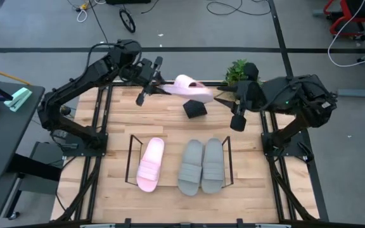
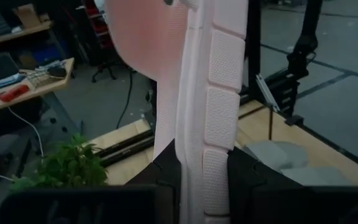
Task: Pick and place slides into the shelf
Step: Align the pink slipper with the other pink slipper on the shelf
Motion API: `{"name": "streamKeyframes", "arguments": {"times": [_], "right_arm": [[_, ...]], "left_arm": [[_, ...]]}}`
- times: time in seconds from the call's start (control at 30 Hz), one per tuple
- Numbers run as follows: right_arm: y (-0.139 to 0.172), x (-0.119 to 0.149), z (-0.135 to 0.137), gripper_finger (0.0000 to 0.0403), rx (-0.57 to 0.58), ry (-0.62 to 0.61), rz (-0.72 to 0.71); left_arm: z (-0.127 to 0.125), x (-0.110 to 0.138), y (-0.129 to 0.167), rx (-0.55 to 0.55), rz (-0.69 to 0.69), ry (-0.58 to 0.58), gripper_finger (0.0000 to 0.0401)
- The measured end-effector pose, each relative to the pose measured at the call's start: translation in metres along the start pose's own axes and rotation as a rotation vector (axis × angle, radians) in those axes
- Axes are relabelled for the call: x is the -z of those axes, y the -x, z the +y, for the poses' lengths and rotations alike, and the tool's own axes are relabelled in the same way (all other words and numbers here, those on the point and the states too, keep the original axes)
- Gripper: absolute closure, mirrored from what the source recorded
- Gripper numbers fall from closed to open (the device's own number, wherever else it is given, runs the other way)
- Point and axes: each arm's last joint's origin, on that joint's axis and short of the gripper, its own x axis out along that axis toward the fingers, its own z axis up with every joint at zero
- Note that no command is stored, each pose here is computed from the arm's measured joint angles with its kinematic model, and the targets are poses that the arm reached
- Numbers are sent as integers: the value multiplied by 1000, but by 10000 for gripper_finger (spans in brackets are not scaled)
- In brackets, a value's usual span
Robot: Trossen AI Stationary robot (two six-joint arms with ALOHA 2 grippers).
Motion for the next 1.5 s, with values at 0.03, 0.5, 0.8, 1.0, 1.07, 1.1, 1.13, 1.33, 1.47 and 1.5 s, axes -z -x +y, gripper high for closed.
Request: {"name": "streamKeyframes", "arguments": {"times": [0.03, 0.5, 0.8, 1.0, 1.07, 1.1, 1.13, 1.33, 1.47, 1.5], "right_arm": [[-1, 0, -1, 248, -4, 17, 1], [30, 10, -52, 248, -125, 31, -29], [17, 16, -72, 247, -134, 62, 18], [8, 15, -86, 231, -135, 22, 9], [1, 15, -90, 221, -150, 24, 9], [-3, 15, -91, 217, -160, 22, 7], [-7, 14, -92, 212, -169, 18, -3], [-22, 8, -98, 197, -206, 8, -56], [-26, 7, -98, 199, -252, 2, -72], [-26, 7, -98, 201, -266, -1, -82]], "left_arm": [[3, 2, -4, -3, -6, 2, 328], [38, 33, -46, -22, -39, 84, 328], [49, 39, -49, -50, -68, 46, 328], [56, 42, -38, -13, -96, 43, 328], [58, 44, -35, -2, -100, 47, 328], [59, 44, -34, 0, -101, 47, 328], [60, 45, -32, 2, -103, 44, 328], [66, 48, -22, 28, -122, 41, 328], [68, 49, -17, 32, -126, 44, 328], [68, 50, -17, 31, -125, 46, 328]]}}
